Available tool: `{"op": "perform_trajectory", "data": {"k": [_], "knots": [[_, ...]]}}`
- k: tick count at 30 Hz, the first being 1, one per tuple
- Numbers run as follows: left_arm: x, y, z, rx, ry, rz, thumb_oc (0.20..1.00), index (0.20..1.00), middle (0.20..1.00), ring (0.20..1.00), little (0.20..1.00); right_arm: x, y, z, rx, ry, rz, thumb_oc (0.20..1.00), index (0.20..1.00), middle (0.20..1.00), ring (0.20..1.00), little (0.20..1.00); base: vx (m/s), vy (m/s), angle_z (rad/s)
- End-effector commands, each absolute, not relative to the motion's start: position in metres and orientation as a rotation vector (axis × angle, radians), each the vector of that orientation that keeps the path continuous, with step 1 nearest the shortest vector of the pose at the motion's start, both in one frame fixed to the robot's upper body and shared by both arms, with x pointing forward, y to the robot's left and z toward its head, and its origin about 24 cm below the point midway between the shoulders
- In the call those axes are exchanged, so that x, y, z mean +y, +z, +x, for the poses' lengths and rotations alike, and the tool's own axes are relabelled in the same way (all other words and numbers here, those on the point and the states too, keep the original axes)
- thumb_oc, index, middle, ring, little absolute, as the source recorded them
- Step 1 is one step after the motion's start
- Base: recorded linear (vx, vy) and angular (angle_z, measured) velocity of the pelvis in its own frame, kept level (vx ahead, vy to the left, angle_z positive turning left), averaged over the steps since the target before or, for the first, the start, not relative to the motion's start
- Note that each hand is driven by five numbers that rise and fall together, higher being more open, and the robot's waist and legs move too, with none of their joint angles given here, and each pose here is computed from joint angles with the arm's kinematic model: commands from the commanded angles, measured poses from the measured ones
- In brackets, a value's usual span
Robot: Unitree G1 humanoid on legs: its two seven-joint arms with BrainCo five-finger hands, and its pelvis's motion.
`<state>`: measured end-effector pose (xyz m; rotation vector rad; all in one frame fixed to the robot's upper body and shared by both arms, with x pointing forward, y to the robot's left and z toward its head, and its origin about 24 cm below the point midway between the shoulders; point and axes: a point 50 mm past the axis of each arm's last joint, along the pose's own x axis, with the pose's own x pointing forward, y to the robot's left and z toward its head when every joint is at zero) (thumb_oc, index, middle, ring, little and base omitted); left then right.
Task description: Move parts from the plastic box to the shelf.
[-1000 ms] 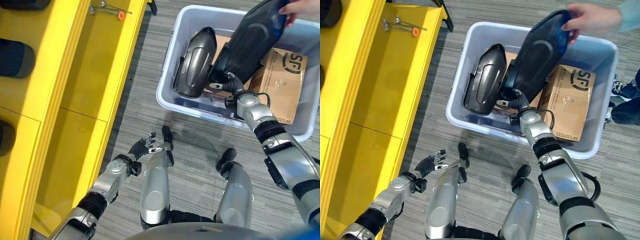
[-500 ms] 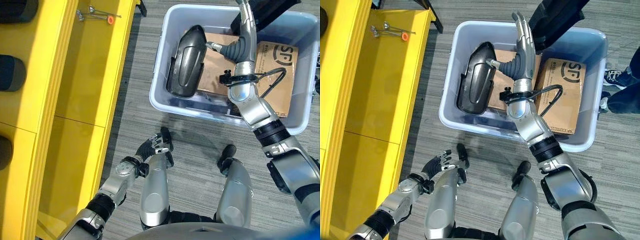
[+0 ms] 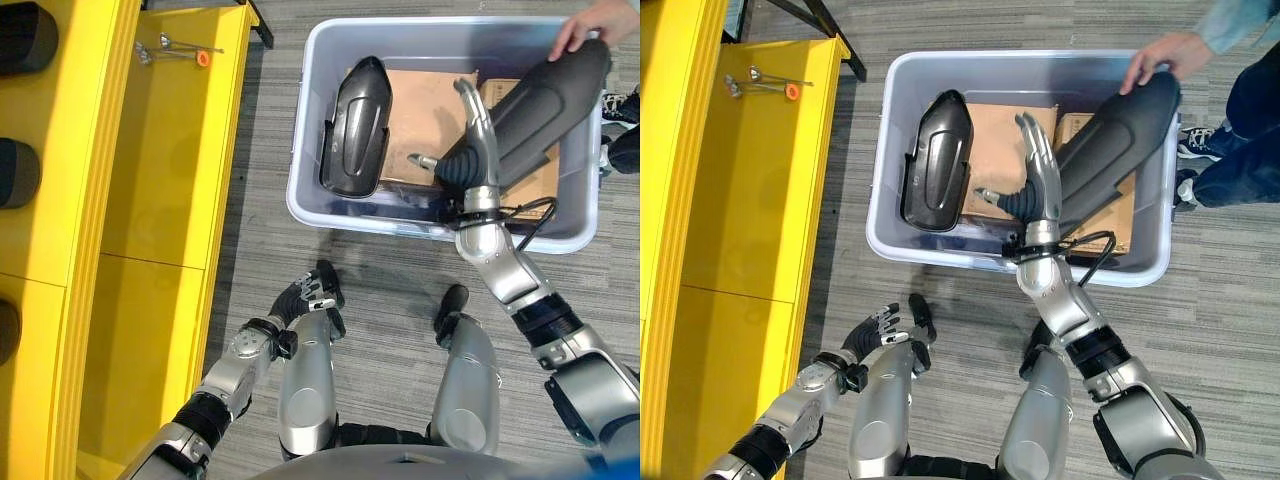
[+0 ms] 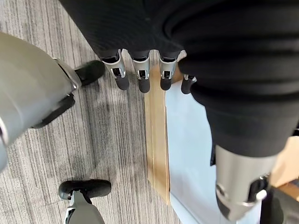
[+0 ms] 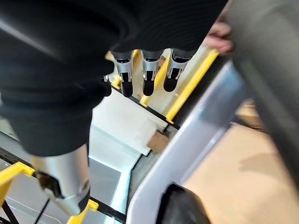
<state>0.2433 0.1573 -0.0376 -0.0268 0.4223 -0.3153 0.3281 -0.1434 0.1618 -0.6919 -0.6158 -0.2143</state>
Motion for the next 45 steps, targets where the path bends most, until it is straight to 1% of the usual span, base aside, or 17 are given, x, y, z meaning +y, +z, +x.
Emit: {"op": "perform_trajectory", "data": {"k": [1,8,10,15,27,38,45], "knots": [[0.155,-0.039,0.236,0.409,-0.327,-0.033,1.000,1.000,1.000,1.000,1.000,-0.139,0.194,0.324,-0.767,-0.238,-0.598,1.000,1.000,1.000,1.000,1.000,-0.03,-0.007,-0.04],[0.155,-0.036,0.240,0.407,-0.327,-0.023,1.000,1.000,1.000,1.000,1.000,-0.142,0.196,0.325,-0.765,-0.239,-0.606,1.000,1.000,1.000,1.000,1.000,-0.01,-0.007,0.00],[0.155,-0.036,0.241,0.408,-0.329,-0.018,1.000,1.000,1.000,1.000,1.000,-0.145,0.192,0.328,-0.726,-0.248,-0.613,1.000,1.000,1.000,1.000,1.000,-0.02,-0.007,0.00],[0.155,-0.035,0.242,0.409,-0.335,-0.011,1.000,1.000,1.000,1.000,1.000,-0.150,0.193,0.329,-0.732,-0.286,-0.604,1.000,1.000,1.000,1.000,1.000,-0.01,0.000,-0.01],[0.156,-0.035,0.242,0.421,-0.336,-0.008,1.000,1.000,1.000,1.000,1.000,-0.150,0.183,0.332,-0.646,-0.256,-0.572,1.000,1.000,1.000,1.000,1.000,0.00,0.000,-0.01],[0.158,-0.039,0.241,0.426,-0.339,0.003,1.000,1.000,1.000,1.000,1.000,-0.140,0.168,0.327,-0.596,-0.126,-0.563,1.000,1.000,1.000,1.000,1.000,0.00,0.000,0.00],[0.161,-0.039,0.240,0.437,-0.344,0.011,1.000,1.000,1.000,1.000,1.000,-0.140,0.165,0.328,-0.577,-0.108,-0.568,1.000,1.000,1.000,1.000,1.000,0.00,0.000,0.00]]}}
